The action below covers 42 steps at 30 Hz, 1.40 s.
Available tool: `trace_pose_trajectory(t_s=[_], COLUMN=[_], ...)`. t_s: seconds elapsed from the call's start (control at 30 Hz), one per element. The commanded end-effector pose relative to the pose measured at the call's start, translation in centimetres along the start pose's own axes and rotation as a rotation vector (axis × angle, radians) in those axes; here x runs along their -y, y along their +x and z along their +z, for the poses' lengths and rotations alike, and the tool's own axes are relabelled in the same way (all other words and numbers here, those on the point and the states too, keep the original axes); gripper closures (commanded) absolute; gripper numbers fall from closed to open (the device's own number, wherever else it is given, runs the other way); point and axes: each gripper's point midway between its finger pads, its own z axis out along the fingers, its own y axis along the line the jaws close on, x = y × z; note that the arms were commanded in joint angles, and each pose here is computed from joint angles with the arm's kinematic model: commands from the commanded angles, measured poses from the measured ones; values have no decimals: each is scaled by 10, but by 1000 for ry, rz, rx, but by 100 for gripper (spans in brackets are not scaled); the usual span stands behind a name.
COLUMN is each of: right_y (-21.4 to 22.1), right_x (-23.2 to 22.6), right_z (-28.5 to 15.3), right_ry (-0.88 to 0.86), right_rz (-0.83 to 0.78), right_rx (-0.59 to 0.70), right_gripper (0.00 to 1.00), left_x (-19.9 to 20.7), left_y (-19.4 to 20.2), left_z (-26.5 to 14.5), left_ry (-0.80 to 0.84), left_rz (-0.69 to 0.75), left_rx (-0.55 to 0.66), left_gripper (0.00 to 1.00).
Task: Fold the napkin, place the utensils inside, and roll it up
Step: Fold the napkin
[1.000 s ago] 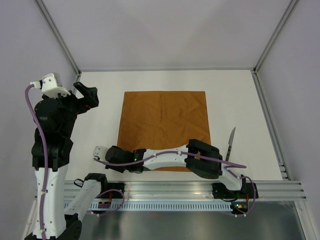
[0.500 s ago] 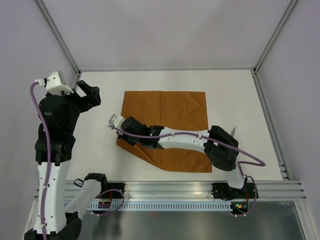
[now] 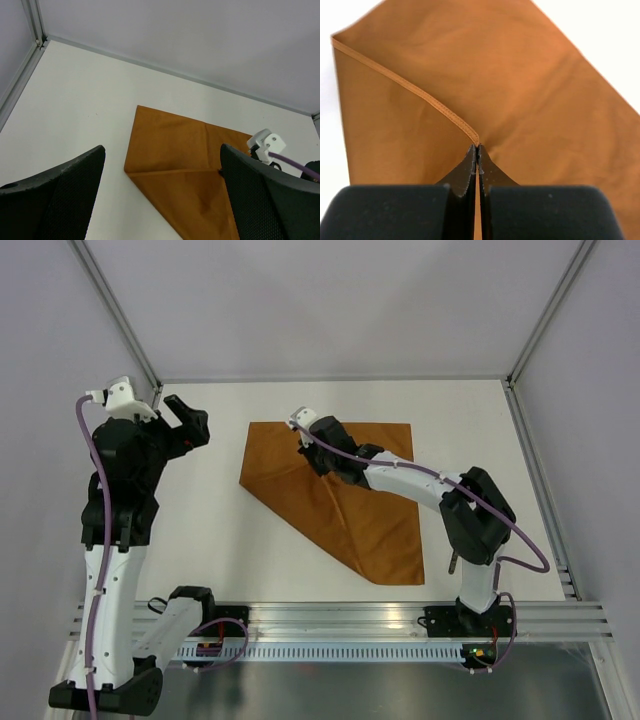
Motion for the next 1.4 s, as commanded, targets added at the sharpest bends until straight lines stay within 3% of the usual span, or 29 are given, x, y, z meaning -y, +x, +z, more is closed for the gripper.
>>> trace_pose_trajectory(t_s=[0.0,0.53,1.37], right_y=[-15,37,81], right_x=[32,175,254], right_z=[-14,-16,-5], right_ry=[35,236,356], right_rz=[26,197,330], right_rx=[52,-1,-24], right_gripper=[100,100,99], left_x=[9,8,6], left_y=[-6,7,21], left_z=[4,22,36], left_ry=[39,43,41], left_rz=[-39,-40,-34], left_rx=[28,-5,-37], left_gripper=[0,0,0])
